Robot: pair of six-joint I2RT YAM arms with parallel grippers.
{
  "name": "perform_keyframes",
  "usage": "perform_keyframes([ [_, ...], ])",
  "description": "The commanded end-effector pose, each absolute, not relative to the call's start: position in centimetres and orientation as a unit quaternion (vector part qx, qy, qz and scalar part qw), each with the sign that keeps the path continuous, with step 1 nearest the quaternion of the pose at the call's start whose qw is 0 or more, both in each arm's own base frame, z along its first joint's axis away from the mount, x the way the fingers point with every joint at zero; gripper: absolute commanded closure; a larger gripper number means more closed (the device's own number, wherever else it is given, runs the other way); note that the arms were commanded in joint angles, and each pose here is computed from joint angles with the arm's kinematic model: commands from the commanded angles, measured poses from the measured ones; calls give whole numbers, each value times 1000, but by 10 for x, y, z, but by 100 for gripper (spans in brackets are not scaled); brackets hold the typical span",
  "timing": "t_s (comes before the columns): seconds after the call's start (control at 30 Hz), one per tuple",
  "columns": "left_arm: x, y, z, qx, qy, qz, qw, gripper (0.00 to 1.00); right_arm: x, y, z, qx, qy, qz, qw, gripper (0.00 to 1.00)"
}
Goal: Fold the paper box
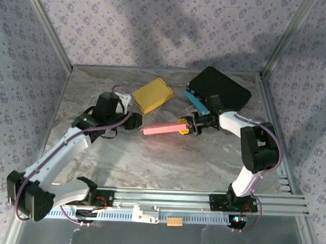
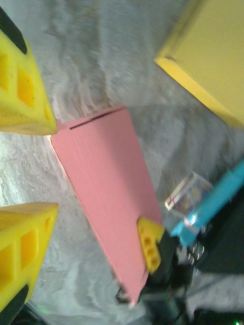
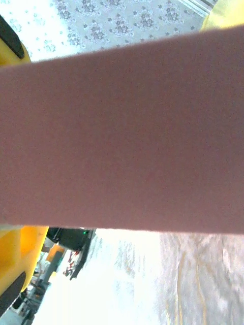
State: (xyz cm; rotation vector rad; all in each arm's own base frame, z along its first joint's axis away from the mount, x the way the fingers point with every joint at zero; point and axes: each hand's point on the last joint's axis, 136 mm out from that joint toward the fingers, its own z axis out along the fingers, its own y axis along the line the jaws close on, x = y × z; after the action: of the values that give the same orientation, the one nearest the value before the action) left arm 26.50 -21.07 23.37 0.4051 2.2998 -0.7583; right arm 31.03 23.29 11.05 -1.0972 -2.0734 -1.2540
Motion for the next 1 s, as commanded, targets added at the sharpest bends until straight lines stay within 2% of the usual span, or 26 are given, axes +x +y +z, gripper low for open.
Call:
perform_keyframes([
  [0.0,239,-231,237,361,812,-245,388,53,279,220,95,-442,-744,-391,312,65],
  [0.1,223,-248,224,462,769,-212,387,45,267,218,99,-438,-737,-386,341,67],
  [0.27,201,-270,193,573,729,-185,325,44,253,216,104,-422,-737,-380,366,67],
  [0.43,207,-278,172,593,726,-152,315,40,249,214,104,-423,-734,-376,376,67],
  [0.73,200,-295,138,644,703,-132,270,41,243,217,99,-424,-727,-372,392,66],
  [0.97,216,-298,131,644,707,-102,274,46,229,217,93,-428,-728,-356,402,64],
])
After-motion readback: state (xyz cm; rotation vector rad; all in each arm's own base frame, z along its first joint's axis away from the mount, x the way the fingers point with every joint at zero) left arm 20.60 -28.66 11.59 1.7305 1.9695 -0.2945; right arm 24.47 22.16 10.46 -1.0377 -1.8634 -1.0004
